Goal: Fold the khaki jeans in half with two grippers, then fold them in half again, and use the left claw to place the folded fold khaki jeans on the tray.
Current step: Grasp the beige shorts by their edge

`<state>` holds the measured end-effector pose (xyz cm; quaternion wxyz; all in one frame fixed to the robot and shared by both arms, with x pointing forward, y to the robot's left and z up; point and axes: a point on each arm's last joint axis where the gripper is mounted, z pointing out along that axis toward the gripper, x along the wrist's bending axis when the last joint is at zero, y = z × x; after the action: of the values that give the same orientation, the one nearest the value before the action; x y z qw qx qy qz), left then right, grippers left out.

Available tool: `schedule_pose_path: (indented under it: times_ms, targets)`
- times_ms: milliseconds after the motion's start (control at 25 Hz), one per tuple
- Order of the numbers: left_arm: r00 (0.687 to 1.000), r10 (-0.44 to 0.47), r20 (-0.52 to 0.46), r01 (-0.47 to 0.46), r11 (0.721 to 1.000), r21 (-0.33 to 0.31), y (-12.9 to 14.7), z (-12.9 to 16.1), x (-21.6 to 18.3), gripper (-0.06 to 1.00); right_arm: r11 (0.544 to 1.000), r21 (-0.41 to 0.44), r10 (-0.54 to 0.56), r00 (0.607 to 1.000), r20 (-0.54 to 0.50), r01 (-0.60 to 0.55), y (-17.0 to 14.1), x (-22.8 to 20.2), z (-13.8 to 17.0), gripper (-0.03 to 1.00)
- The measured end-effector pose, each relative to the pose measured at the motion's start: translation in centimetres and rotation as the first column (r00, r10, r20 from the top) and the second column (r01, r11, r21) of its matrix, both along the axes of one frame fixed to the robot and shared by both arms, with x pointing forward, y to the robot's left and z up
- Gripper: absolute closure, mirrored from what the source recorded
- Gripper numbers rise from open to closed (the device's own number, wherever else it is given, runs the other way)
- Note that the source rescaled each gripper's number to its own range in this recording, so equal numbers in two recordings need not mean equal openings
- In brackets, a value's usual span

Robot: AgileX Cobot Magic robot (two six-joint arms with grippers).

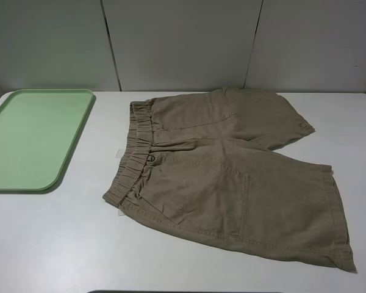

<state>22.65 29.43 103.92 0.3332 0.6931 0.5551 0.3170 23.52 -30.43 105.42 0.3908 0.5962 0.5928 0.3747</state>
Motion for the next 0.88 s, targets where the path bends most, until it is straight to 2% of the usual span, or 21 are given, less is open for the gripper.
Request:
schedule_pose_path:
  times_ms: [440, 640, 800, 880]
  targets:
    - [1.0, 0.0, 0.0, 0.0, 1.0, 0.0, 0.0, 0.0, 0.0, -0.04, 1.0, 0.0, 0.0, 1.0, 0.0, 0.0, 0.0, 0.0, 0.0, -0.03]
    - [1.0, 0.0, -0.003, 0.0, 1.0, 0.0, 0.0, 0.2, 0.0, 0.04, 1.0, 0.0, 0.0, 1.0, -0.001, 0.0, 0.0, 0.0, 0.0, -0.03]
    - [0.999, -0.009, -0.05, 0.01, 1.0, 0.013, 0.0, 2.5, 1.1, 0.12, 1.0, -0.001, 0.0, 0.999, -0.054, -0.001, 0.0, 0.8, 0.0, -0.03]
    - [0.996, -0.027, -0.091, 0.031, 0.999, 0.038, -0.1, 4.2, 2.4, 0.14, 1.0, -0.001, 0.004, 0.992, -0.122, -0.005, 0.1, 1.9, -0.1, -0.03]
